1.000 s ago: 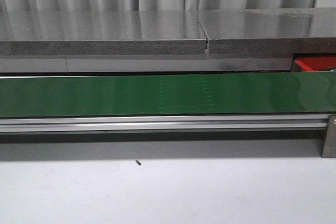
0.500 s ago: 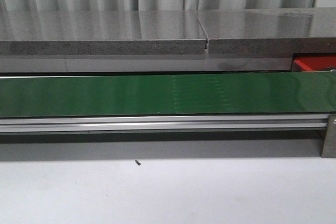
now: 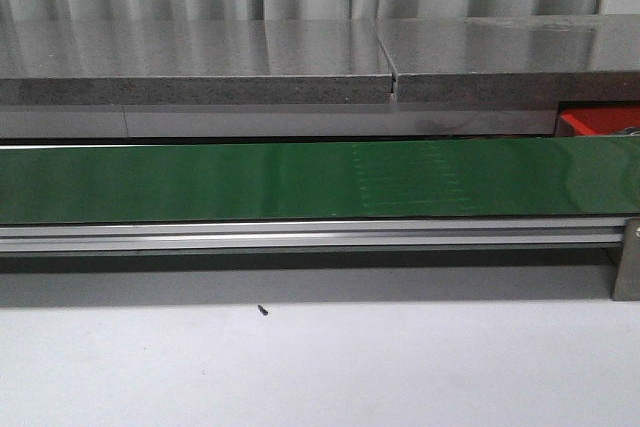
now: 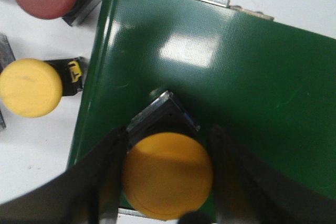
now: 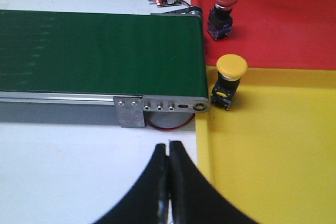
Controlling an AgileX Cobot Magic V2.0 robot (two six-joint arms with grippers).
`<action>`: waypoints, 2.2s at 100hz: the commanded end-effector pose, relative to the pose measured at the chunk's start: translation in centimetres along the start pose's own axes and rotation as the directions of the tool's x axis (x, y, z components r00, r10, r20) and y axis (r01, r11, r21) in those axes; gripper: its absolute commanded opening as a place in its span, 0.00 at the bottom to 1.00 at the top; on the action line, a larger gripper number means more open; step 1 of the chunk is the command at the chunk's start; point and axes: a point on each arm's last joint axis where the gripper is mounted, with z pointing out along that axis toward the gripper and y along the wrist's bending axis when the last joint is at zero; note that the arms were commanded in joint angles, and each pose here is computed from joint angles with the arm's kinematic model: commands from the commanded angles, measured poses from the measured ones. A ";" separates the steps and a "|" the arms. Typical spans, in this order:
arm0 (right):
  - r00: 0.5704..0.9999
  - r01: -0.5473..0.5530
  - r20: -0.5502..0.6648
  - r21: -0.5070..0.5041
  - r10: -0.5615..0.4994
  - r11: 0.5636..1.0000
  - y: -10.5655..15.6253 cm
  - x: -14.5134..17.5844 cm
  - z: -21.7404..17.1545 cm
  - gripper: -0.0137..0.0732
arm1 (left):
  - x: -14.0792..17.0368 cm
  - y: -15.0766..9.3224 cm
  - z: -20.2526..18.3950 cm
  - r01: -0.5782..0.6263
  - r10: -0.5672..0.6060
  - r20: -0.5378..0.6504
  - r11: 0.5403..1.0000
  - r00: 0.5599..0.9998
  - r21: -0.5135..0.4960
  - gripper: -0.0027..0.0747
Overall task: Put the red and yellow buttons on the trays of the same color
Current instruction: 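Set the yellow button on the belt with the left gripper and release, then lower the left gripper onto a red-capped button and grasp it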
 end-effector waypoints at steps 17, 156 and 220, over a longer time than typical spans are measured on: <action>0.996 0.006 0.092 0.002 -0.006 1.000 0.0 -1.3 -0.4 0.03 | -0.8 -1.3 -3.2 -0.023 0.015 0.118 0.997 0.993 0.069 0.77; 0.996 0.006 0.093 0.002 -0.006 1.000 0.0 -1.3 -0.4 0.03 | 3.3 14.7 -3.0 0.348 -0.346 0.096 0.937 0.933 -0.011 0.77; 0.996 0.006 0.093 0.002 -0.006 1.000 0.0 -1.3 -0.4 0.03 | 2.0 16.5 3.2 0.386 -0.385 0.057 0.923 0.921 0.005 0.66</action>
